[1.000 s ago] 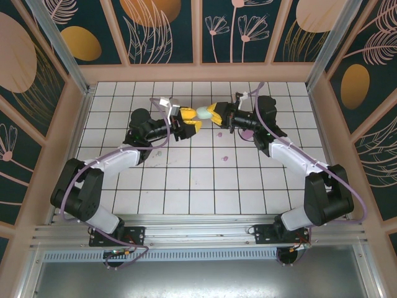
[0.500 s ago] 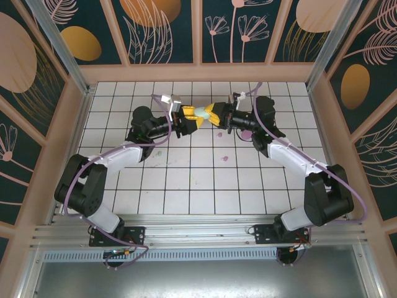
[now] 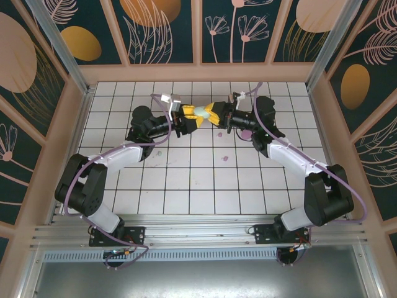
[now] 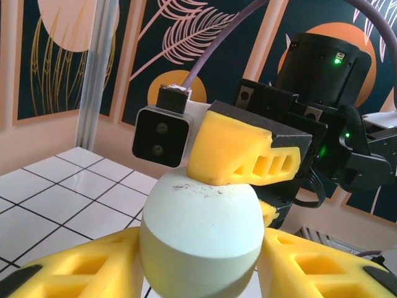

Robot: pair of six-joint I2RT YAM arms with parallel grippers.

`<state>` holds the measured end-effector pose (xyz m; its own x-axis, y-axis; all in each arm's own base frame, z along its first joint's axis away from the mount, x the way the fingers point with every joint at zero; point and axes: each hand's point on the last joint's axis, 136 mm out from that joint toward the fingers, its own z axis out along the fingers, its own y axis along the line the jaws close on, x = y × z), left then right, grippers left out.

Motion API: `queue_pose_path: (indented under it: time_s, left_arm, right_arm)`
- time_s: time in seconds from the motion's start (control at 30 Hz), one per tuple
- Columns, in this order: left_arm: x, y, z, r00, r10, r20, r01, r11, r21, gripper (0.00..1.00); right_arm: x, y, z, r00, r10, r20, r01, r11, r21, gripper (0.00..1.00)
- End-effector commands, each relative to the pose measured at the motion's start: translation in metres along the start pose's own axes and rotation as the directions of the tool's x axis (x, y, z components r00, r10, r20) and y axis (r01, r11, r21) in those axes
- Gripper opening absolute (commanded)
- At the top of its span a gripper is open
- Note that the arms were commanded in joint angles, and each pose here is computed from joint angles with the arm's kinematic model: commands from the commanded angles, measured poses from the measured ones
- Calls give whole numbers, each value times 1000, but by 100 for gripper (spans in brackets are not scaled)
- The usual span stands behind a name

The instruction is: Insert wireless bluetooth earbuds into charging case

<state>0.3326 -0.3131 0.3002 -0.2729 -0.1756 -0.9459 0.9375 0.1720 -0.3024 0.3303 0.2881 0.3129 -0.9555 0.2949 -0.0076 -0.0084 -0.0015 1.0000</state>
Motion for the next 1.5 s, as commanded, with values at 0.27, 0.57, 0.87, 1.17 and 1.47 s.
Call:
queue_pose_path:
  time_s: [0.27,0.57,0.87,1.17,1.47]
  left_arm:
    - [-10,-12,7,999,38,3,-38,998,49,39]
    - [-15,-16,6,998,58,6,-58,997,48,27]
    - [-12,-23,1,995,88,-47,-86,995,44,25]
    - [-13,-41,-1,988,104,-114,-90,988,123,25]
    - [-13,-51,-3,985,90,-148,-65,984,167,25]
  right_arm:
    - [8,13,3,999,-46,-19,45,998,-46,5]
    - [6,8,2,998,-56,-15,55,998,-30,21]
    - [-19,25,-38,956,-272,108,271,962,23,62]
    - [11,49,-61,517,-856,-16,836,501,226,70]
    - [35,35,-56,290,-949,-125,946,265,187,70]
